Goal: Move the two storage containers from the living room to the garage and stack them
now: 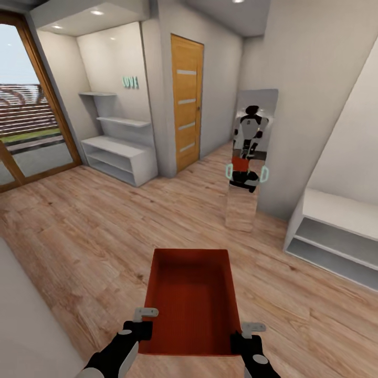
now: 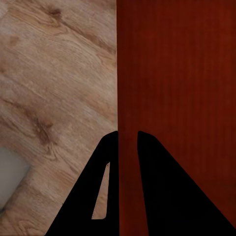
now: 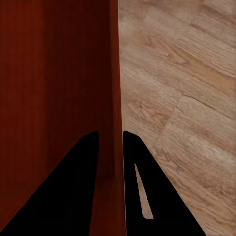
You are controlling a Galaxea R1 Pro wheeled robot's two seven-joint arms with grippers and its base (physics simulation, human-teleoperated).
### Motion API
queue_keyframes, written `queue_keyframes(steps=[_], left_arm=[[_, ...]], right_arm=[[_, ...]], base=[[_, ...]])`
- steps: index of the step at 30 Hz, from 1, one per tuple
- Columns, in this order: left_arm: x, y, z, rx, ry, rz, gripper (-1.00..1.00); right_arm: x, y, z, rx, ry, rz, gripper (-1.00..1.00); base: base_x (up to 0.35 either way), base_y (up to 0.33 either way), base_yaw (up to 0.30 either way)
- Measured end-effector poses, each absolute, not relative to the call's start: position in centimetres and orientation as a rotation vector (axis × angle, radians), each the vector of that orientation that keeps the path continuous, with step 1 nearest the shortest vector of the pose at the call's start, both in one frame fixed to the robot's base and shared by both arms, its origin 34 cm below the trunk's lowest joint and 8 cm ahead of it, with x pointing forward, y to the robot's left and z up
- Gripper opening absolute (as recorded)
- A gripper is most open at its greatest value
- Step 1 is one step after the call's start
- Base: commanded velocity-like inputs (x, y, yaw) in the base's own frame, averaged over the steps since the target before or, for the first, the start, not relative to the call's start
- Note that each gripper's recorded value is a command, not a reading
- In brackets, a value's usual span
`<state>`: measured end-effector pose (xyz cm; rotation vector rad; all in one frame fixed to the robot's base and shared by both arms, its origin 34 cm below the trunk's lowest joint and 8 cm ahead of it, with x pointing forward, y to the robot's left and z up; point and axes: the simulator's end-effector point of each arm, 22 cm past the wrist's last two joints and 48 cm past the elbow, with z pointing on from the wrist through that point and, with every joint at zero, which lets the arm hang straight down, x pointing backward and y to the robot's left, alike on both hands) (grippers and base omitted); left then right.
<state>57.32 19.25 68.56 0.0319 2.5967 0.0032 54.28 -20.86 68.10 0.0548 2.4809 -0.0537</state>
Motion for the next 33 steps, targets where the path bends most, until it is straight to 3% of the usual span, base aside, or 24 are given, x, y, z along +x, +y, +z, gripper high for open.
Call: queue_keyframes(steps=[33], left_arm=[[57.32, 19.21, 68.57, 0.032, 2.597, 0.004, -1.00]], right_arm=[[54.27, -20.90, 68.09, 0.055, 2.481, -0.053, -1.00]], base=[[0.336, 0.000, 0.000]])
